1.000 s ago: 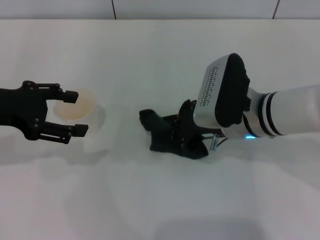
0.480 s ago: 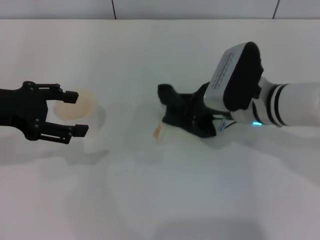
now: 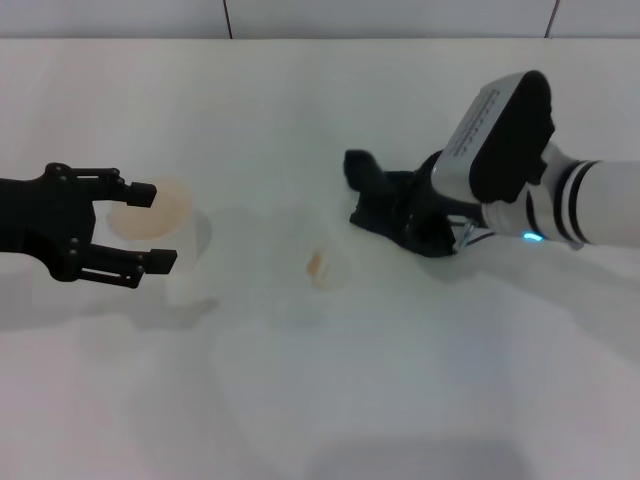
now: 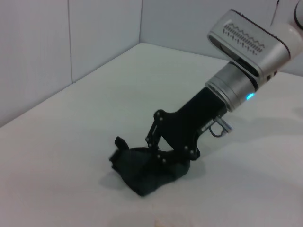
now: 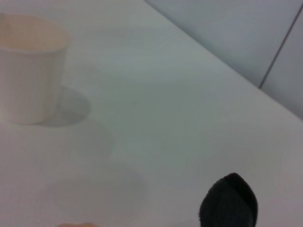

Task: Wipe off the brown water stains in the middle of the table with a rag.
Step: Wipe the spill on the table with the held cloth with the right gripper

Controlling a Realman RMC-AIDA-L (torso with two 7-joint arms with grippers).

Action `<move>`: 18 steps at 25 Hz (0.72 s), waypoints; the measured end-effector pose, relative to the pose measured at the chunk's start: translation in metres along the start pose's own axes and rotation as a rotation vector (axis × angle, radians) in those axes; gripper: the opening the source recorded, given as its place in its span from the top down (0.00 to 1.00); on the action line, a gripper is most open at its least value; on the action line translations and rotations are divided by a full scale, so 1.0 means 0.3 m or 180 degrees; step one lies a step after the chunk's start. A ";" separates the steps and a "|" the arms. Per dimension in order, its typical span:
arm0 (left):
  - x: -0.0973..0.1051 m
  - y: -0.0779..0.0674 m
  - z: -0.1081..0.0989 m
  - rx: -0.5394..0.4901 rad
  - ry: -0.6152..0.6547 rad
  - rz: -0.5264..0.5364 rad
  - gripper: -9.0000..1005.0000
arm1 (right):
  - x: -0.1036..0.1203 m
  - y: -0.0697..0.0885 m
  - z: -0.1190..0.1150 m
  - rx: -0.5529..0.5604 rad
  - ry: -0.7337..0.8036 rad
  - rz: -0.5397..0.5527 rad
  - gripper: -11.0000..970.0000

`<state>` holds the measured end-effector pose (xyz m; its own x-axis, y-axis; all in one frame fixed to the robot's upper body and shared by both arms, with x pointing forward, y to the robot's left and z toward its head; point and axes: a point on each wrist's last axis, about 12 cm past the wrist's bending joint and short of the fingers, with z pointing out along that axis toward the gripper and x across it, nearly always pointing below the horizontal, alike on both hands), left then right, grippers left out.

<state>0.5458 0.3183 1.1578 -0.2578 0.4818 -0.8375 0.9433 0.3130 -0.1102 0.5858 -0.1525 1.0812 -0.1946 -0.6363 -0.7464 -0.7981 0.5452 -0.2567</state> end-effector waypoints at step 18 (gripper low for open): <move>-0.005 0.005 0.003 -0.0023 -0.0004 0.0023 0.12 | -0.099 0.238 0.020 -0.0761 -0.0155 -0.0147 0.87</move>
<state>0.5478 0.3172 1.1585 -0.2506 0.4829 -0.8390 0.9436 0.3155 -0.1002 0.5381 -0.0913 1.0814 -0.1318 -0.6274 -0.7675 -0.9188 0.3679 -0.1430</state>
